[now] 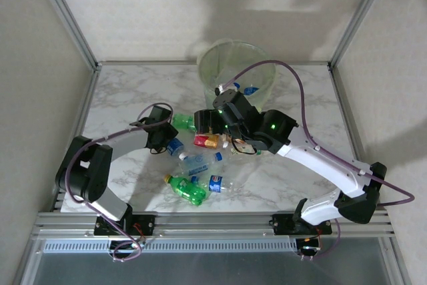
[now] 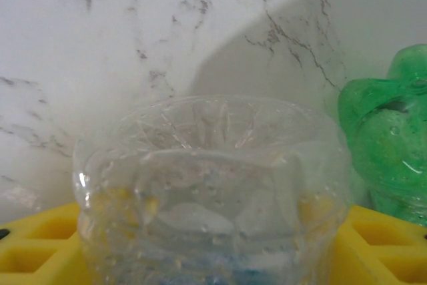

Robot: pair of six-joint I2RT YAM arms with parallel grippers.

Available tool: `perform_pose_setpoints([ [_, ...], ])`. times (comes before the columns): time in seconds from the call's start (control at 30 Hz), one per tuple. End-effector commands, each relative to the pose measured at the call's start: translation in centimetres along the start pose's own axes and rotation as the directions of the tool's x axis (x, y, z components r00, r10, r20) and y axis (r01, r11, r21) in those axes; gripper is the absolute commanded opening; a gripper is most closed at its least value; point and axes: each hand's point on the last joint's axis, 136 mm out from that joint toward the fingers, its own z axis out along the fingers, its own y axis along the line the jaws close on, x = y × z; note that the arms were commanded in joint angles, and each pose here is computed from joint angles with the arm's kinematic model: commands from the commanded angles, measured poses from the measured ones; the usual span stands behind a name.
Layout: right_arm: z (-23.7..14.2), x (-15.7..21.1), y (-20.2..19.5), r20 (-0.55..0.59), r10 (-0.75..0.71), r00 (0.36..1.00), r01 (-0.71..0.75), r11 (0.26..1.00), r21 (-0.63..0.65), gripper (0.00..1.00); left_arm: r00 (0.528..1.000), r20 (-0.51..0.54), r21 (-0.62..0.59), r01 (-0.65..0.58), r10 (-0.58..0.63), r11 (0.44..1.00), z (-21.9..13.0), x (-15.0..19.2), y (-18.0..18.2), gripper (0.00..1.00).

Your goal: Put the plastic bottles in the bin

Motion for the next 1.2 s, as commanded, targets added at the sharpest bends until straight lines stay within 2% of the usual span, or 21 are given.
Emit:
perform_pose_setpoints([
  [0.0, -2.1, -1.8, -0.3, 0.077, 0.038, 0.996, -0.039, 0.999, 0.003, 0.86, 1.0, 0.025, -0.037, -0.01, 0.011, 0.999, -1.1, -0.6, 1.0, 0.58],
  [0.17, -3.9, -2.9, -1.5, 0.125, 0.097, 0.987, -0.099, 0.995, 0.014, 0.86, 0.999, 0.053, 0.072, -0.004, 0.0, 0.997, -5.0, -2.4, -2.7, 0.58],
  [0.37, -7.7, -3.4, -5.3, 0.217, 0.205, 0.955, -0.227, 0.97, 0.083, 0.84, 0.984, 0.179, 0.297, -0.048, -0.006, 0.954, -16.2, -7.4, -11.4, 0.56],
  [0.47, -9.3, -4.2, -6.3, 0.256, 0.245, 0.935, -0.271, 0.96, 0.068, 0.84, 0.973, 0.229, 0.384, -0.075, -0.016, 0.92, -21.8, -9.4, -15.5, 0.55],
  [0.57, -10.1, -5.1, -6.6, 0.287, 0.229, 0.93, -0.26, 0.963, 0.075, 0.84, 0.968, 0.25, 0.48, -0.099, -0.028, 0.871, -26.3, -10.0, -19.7, 0.55],
  [0.63, -10.6, -6.0, -6.9, 0.302, 0.22, 0.927, -0.255, 0.963, 0.081, 0.84, 0.971, 0.239, 0.53, -0.111, -0.023, 0.841, -27.8, -9.5, -22.6, 0.56],
  [0.73, -11.3, -6.9, -7.2, 0.319, 0.221, 0.922, -0.253, 0.965, 0.064, 0.84, 0.971, 0.234, 0.574, -0.171, 0.04, 0.801, -28.6, -7.6, -27.2, 0.55],
  [0.9, -11.2, -7.6, -8.2, 0.312, 0.204, 0.928, -0.23, 0.972, 0.049, 0.84, 0.965, 0.239, 0.554, -0.23, 0.112, 0.801, -26.8, -5.2, -32.8, 0.55],
  [1.0, -11.0, -7.8, -8.8, 0.304, 0.176, 0.936, -0.202, 0.978, 0.057, 0.84, 0.968, 0.227, 0.528, -0.217, 0.11, 0.821, -24.7, -4.2, -34.1, 0.55],
  [1.17, -12.2, -8.5, -9.8, 0.324, 0.152, 0.934, -0.18, 0.982, 0.058, 0.85, 0.967, 0.228, 0.485, -0.212, 0.112, 0.848, -22.4, -2.6, -34.0, 0.56],
])
